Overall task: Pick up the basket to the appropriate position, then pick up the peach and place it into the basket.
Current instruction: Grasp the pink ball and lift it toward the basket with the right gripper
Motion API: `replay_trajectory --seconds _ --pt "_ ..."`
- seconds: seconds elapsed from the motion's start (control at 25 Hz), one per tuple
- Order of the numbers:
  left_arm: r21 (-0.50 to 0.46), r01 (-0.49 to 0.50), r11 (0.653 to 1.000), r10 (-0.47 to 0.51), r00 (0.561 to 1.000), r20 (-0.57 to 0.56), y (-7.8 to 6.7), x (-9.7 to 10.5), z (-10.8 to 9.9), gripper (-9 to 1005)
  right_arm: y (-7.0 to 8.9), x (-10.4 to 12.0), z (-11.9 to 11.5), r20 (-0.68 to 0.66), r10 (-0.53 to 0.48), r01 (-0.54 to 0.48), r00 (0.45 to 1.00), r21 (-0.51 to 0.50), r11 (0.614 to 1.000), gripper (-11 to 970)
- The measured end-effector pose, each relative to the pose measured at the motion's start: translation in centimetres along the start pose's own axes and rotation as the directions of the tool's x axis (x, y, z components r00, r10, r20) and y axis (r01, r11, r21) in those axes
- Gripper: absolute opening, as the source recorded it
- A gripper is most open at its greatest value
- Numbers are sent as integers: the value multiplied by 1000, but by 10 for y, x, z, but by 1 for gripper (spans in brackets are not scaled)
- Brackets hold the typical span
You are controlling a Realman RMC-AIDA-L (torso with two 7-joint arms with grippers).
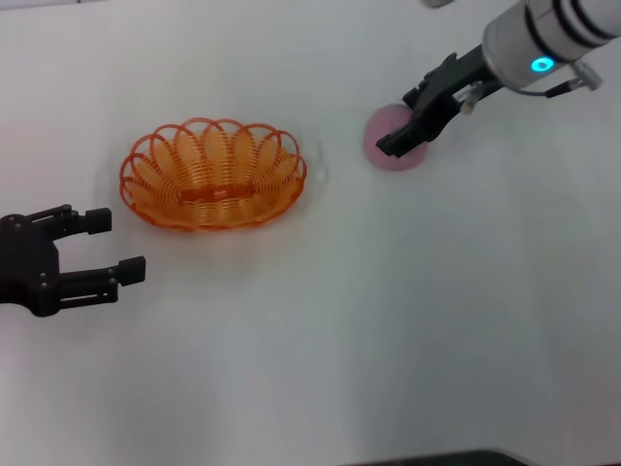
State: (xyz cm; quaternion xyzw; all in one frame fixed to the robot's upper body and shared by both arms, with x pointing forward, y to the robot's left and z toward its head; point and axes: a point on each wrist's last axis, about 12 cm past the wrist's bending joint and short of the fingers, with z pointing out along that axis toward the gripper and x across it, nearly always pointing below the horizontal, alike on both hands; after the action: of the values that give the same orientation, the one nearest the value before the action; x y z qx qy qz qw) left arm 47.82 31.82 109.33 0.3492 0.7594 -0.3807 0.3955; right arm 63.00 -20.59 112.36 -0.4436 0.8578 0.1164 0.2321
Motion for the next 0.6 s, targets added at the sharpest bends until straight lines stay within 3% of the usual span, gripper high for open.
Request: replay_trajectory --seconds 0.24,0.48,0.6 --pt "-4 2 1000 -2 1000 1 0 0 0 859 1 1 14 -17 -25 25 1000 3 1000 721" --pt "-4 11 1000 -11 1000 3 0 2 2 859 1 -1 13 -3 -30 30 1000 4 1000 517" --pt "-4 11 1000 -11 1000 3 0 2 2 859 0 -2 12 -2 -32 32 999 7 999 462"
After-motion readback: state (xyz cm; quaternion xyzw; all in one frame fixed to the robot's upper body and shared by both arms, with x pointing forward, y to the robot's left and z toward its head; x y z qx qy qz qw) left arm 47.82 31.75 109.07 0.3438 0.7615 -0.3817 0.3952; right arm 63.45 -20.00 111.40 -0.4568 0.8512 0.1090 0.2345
